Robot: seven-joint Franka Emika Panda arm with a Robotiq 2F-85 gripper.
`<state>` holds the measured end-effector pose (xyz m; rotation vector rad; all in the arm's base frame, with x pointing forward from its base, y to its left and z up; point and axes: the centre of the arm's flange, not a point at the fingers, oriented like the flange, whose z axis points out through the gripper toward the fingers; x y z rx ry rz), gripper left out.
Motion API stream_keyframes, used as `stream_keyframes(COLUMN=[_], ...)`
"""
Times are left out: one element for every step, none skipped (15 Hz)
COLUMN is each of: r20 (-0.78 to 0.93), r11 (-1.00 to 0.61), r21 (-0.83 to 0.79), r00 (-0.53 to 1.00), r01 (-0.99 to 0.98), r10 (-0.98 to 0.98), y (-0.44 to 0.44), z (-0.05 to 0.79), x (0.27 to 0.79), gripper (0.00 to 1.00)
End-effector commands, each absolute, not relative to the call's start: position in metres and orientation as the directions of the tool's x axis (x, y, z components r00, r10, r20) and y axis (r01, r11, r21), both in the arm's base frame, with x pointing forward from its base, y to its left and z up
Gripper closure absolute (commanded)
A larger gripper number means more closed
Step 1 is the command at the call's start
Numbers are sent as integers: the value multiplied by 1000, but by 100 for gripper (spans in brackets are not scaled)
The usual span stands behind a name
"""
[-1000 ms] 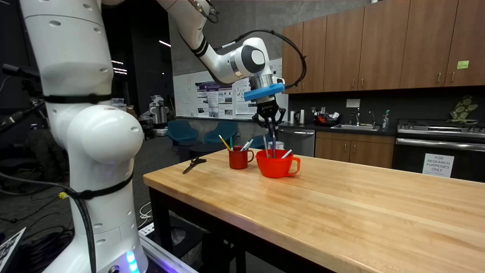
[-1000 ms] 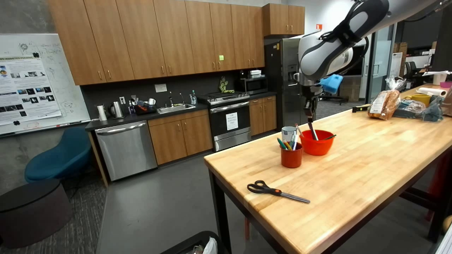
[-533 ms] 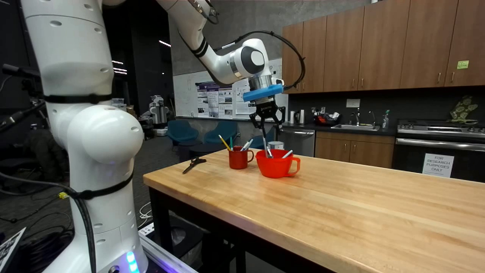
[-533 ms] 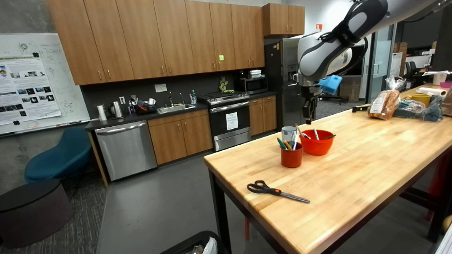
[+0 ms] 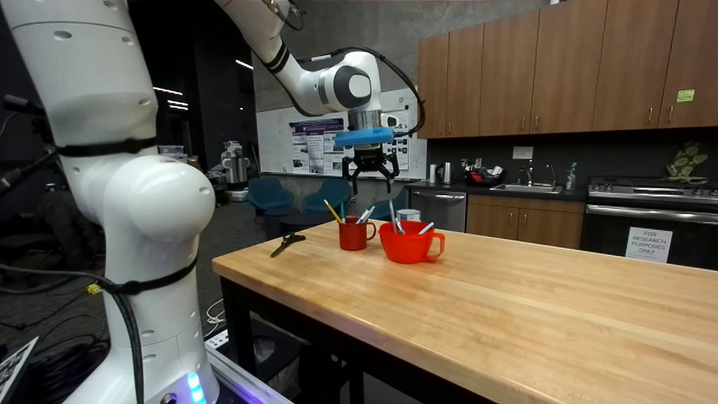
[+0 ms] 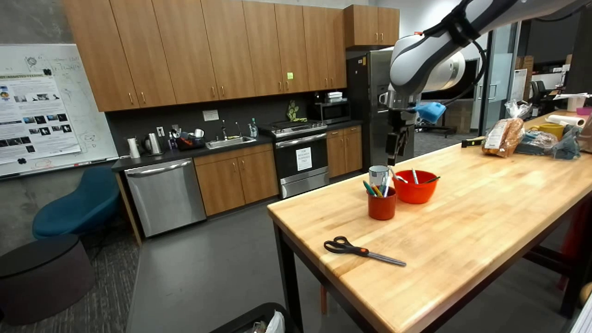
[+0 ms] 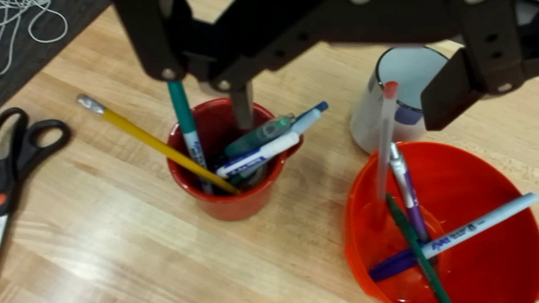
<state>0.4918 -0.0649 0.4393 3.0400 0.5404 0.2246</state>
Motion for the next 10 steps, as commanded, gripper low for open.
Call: stream_keyframes(r20=[162, 165, 171, 176, 181, 183, 182, 178, 173, 171], r11=[-933, -932, -929, -924, -918, -911, -903, -894, -888, -881], r21=[4, -8, -26, -44, -53, -43, -33, -24, -16, -7], r00=[920, 920, 917, 914, 908, 899, 891, 882, 876, 868], r01=[360, 363, 369, 379, 392, 411, 428, 447, 460, 473], r10=[356, 356, 360, 366, 377, 397, 416, 436, 451, 465], y=[-52, -51, -49, -46, -43, -38, -34, -30, -25, -20], z=[448, 447, 446, 445, 444, 442, 441, 439, 437, 436], x=[466, 464, 462, 460, 457, 454, 451, 447, 445, 442], gripper=[0, 0, 0, 0, 0, 0, 0, 0, 0, 0])
